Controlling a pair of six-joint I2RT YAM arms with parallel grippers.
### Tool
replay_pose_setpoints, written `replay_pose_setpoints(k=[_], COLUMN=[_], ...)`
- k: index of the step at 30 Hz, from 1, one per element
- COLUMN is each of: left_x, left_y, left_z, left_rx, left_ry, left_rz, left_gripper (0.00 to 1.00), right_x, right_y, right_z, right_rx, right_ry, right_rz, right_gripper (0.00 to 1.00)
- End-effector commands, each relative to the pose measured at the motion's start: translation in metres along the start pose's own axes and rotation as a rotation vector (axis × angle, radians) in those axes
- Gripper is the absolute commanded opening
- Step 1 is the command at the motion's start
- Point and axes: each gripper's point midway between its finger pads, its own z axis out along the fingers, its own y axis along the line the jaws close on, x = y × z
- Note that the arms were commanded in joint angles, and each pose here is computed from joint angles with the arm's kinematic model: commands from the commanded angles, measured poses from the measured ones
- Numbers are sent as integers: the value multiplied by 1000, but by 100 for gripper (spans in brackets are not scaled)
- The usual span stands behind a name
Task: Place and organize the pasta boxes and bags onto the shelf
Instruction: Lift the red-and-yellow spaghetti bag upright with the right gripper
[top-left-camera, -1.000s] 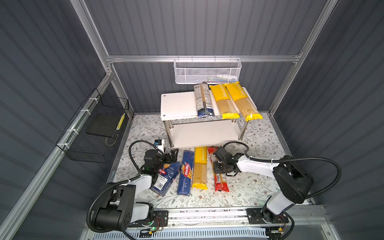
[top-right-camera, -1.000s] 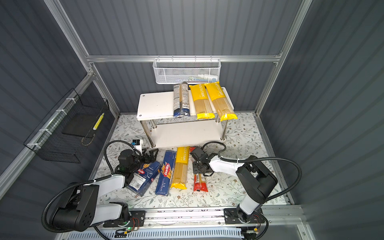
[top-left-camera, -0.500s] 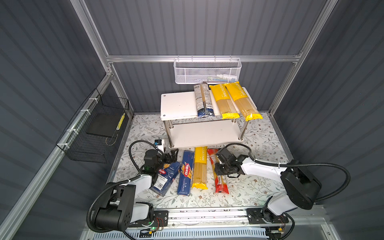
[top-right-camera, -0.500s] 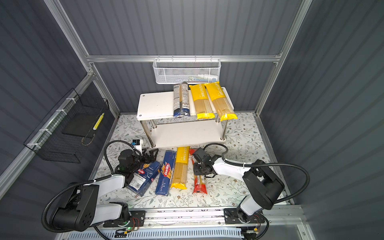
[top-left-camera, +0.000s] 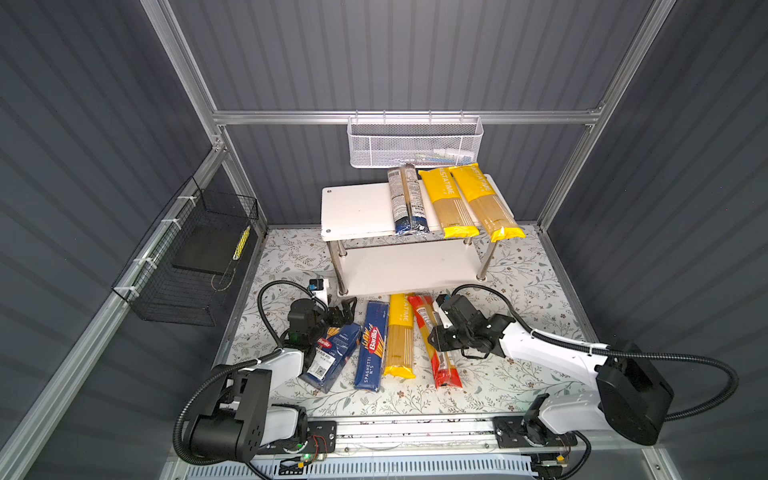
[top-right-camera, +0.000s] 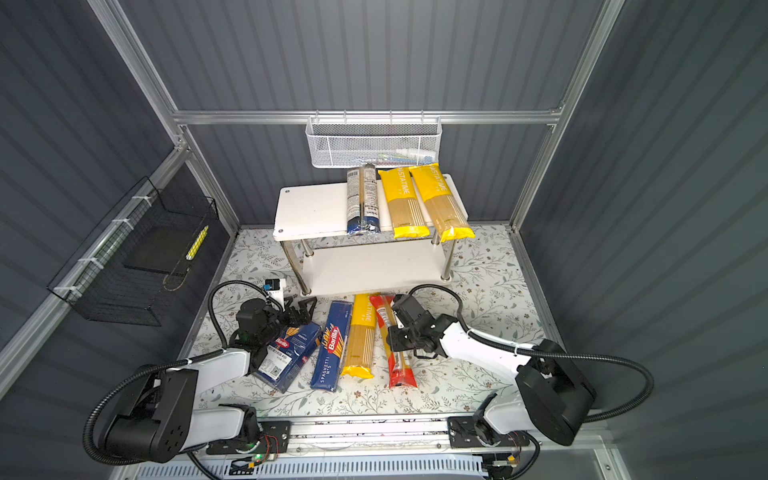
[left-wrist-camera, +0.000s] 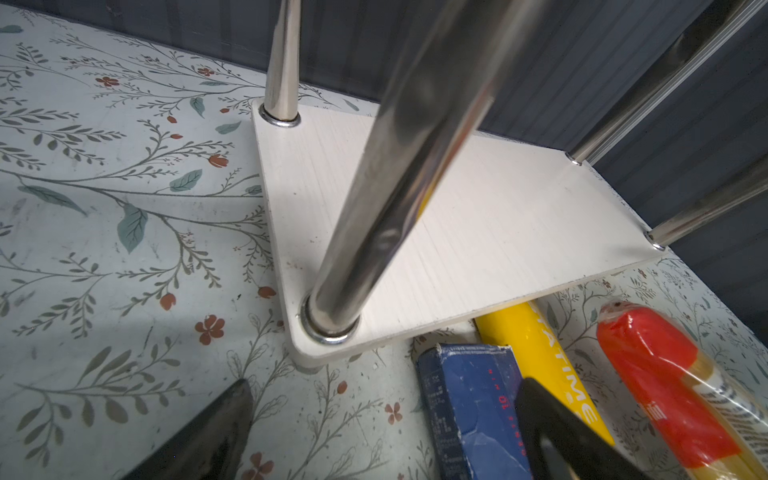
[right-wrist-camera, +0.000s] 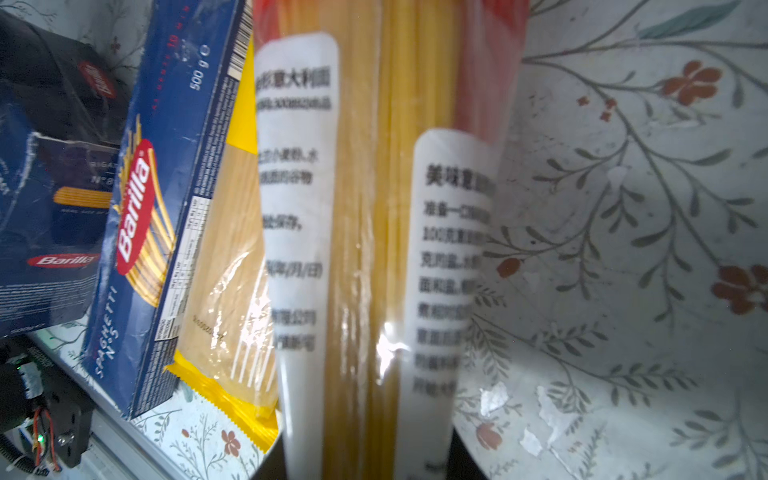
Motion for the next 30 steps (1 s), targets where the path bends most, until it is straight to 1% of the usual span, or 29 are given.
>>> replay_pose_setpoints(k=[1, 8, 15, 21, 30], left_x=[33, 33, 33, 33, 34], left_y=[4, 3, 3, 3, 3], left_z=[-3, -3, -3, -3, -3], left_rx=[-13, -14, -12, -12, -11], left_ry=[105, 103, 105, 103, 107], left_rz=[-58, -57, -58, -58, -59], left_gripper=[99, 99, 99, 99, 99], right_x=[-45, -66, -76, -84, -97], right_y=[46, 66, 86, 109, 136], right_z=[-30, -59, -73, -90, -103], right_rx=[-150, -185, -250, -273, -313], right_ry=[-144, -218, -245, -264, -298], right_rz=[-68, -127, -156, -230, -323], right_gripper=[31, 31, 29, 29, 29])
